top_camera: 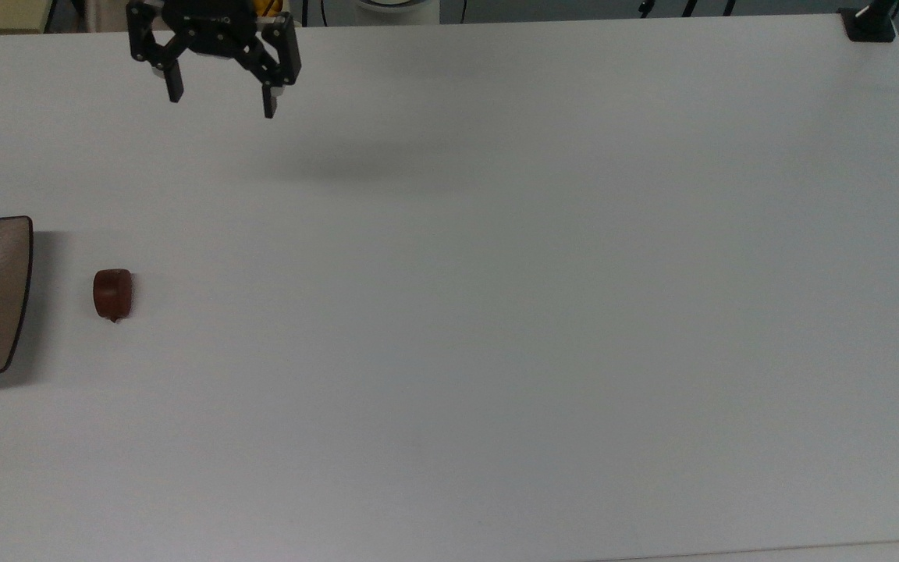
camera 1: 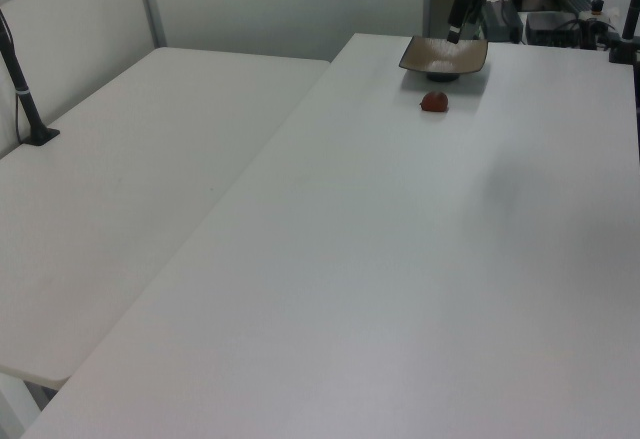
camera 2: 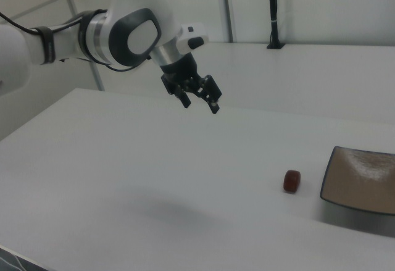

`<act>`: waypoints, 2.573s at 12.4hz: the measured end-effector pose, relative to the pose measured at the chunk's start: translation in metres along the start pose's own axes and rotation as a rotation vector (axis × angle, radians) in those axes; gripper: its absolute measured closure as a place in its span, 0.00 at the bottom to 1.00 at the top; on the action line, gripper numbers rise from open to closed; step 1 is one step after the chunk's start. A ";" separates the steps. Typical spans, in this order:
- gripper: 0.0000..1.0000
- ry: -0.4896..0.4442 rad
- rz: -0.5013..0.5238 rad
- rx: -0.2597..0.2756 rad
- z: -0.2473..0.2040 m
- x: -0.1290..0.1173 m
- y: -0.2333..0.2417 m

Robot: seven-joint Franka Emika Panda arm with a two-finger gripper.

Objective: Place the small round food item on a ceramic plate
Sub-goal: 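Move the open gripper toward the small dark red food item, then lower the gripper over the red food item and close on it, then lift the held food item and carry it over the brown plate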

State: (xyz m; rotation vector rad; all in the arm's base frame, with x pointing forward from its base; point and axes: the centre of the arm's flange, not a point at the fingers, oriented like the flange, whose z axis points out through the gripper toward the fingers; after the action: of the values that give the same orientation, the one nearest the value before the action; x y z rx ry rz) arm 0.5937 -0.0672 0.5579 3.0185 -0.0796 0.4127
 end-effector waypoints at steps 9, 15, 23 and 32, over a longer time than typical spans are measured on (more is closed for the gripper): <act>0.00 0.049 0.051 -0.111 0.135 0.015 0.083; 0.00 0.110 0.038 -0.151 0.208 0.014 0.111; 0.00 0.114 0.017 -0.176 0.262 0.031 0.114; 0.00 0.128 0.011 -0.186 0.289 0.028 0.119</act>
State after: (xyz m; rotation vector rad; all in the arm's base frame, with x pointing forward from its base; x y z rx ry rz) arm 0.6899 -0.2155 0.2981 2.8029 -0.1183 0.5643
